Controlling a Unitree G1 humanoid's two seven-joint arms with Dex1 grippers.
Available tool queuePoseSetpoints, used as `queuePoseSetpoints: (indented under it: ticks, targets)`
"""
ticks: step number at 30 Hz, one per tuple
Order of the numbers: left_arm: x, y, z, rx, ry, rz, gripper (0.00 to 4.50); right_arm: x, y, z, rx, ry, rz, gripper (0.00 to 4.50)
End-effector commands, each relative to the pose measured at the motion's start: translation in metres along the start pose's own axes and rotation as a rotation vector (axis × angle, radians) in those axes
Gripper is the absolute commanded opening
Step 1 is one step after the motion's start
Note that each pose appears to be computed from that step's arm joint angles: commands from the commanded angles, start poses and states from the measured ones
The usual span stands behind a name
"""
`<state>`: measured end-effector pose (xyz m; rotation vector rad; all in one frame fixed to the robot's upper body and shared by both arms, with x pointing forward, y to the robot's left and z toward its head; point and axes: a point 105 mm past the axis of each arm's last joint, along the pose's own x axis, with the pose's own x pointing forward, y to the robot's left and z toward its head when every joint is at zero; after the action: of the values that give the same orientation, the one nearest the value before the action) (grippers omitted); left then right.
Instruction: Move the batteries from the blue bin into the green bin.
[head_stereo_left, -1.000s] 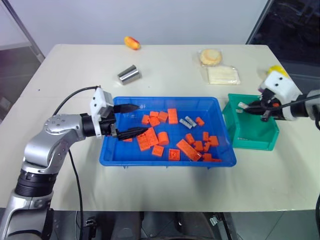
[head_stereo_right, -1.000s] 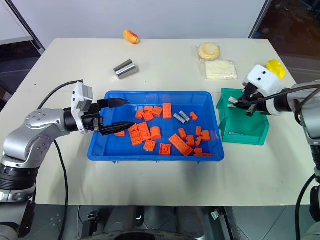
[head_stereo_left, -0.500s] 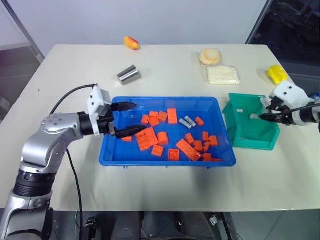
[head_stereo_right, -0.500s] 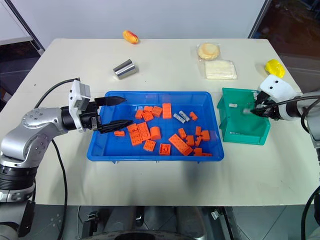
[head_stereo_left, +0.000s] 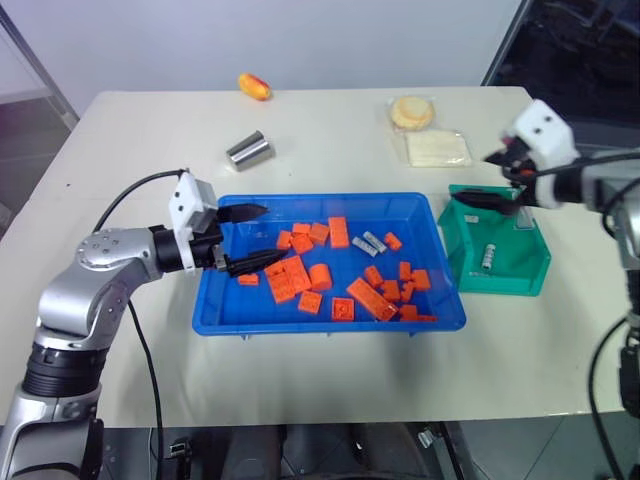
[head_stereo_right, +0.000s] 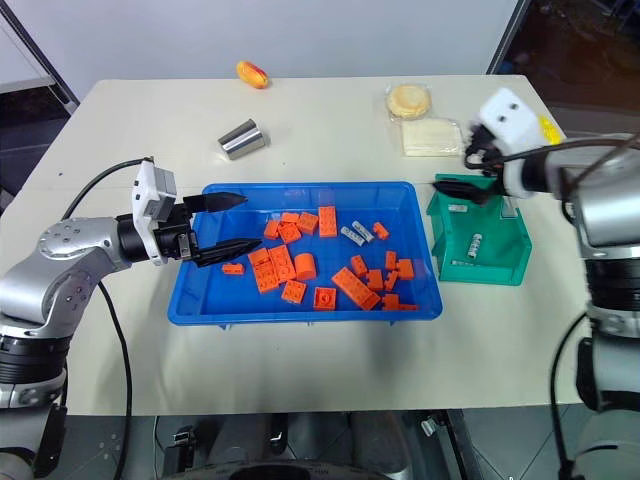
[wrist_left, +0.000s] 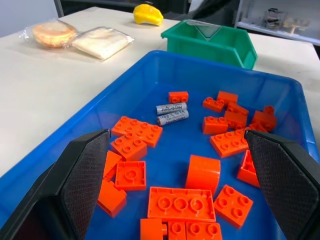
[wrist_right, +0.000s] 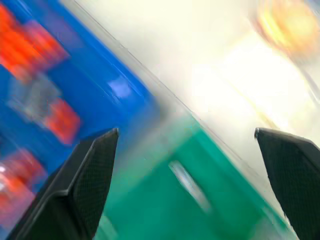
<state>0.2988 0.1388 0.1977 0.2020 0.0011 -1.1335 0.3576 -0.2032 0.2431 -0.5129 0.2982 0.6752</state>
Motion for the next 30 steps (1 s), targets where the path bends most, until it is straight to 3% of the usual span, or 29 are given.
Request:
queuePoseSetpoints:
  ticks: [1, 7, 13, 30]
  targets:
    - [-0.006, -0.003, 0.010, 0.040, -0.014, 0.001, 4.50, 0.009, 0.020, 0.009, 0.004, -0.030, 0.055, 4.48]
    - [-0.011, -0.008, 0.008, 0.037, -0.001, 0.013, 4.50, 0.041, 0.072, -0.006, 0.078, -0.027, 0.209, 4.48]
    - [-0.013, -0.010, 0.007, 0.031, -0.005, 0.036, 4.50, 0.061, 0.095, -0.013, 0.115, -0.024, 0.269, 4.48]
    - [-0.015, -0.013, 0.014, 0.046, -0.008, 0.043, 4.50, 0.099, 0.103, -0.035, 0.080, 0.070, 0.302, 4.48]
